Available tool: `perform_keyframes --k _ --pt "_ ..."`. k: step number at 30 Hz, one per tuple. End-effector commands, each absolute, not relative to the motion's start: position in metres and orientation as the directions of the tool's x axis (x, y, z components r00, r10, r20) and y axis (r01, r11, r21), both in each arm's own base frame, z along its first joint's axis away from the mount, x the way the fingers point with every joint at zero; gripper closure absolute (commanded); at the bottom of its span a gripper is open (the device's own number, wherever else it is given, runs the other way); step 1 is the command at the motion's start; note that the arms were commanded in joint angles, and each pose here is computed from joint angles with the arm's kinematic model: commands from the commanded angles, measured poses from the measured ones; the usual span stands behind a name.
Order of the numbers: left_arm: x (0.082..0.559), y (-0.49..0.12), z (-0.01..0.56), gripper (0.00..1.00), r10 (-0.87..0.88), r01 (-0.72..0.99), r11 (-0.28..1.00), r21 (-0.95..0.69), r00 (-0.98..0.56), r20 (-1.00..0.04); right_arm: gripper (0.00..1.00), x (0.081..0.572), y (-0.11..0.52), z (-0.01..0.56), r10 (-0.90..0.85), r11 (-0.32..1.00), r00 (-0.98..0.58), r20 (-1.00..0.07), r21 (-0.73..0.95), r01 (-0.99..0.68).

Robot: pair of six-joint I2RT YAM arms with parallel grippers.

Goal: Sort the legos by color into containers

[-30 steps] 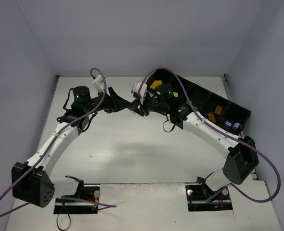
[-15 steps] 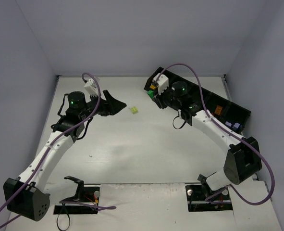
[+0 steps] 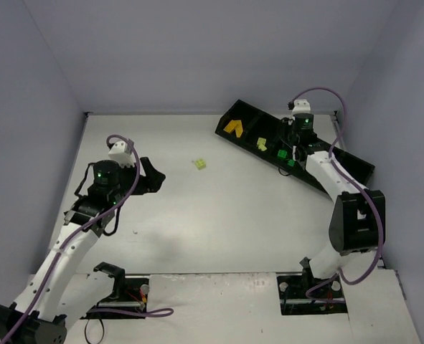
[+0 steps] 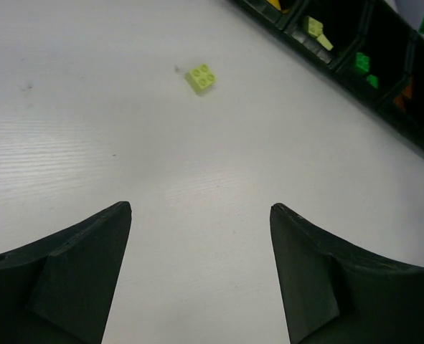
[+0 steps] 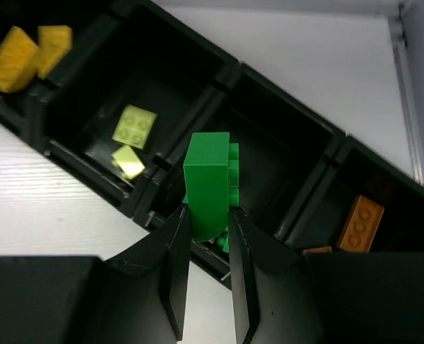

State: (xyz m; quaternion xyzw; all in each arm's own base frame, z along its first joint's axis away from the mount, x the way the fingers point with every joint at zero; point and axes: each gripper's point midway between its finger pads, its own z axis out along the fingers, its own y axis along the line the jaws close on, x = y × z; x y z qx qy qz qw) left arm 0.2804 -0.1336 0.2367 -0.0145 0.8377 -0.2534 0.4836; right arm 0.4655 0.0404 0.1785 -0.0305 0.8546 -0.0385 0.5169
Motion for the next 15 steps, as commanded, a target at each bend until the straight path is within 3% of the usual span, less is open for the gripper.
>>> perform_keyframes --k 1,5,9,11,15 --pt "0.276 -0.108 0.246 0.28 -0.217 0.179 0.928 -0.326 -0.45 -0.866 0.98 0.487 0.026 0.186 0.02 0.992 -0.448 -0.894 -0.036 0.117" --pt "0.268 -0.092 0.241 0.27 -0.187 0.141 0.952 -0.272 -0.434 -0.881 0.87 0.497 0.012 0.162 0.092 0.983 -0.489 -0.867 0.001 0.183" --pt "0.264 -0.083 0.229 0.23 -0.163 0.112 0.965 -0.236 -0.443 -0.881 0.52 0.505 0.003 0.148 0.115 0.974 -0.509 -0.853 -0.005 0.228" --pt "0.264 -0.078 0.226 0.23 -0.155 0.095 0.972 -0.217 -0.439 -0.885 0.46 0.508 0.002 0.15 0.114 0.973 -0.508 -0.854 -0.006 0.229" --pt "0.266 -0.077 0.218 0.23 -0.133 0.101 0.975 -0.196 -0.439 -0.889 0.44 0.514 0.023 0.169 0.093 0.99 -0.484 -0.87 0.031 0.136"
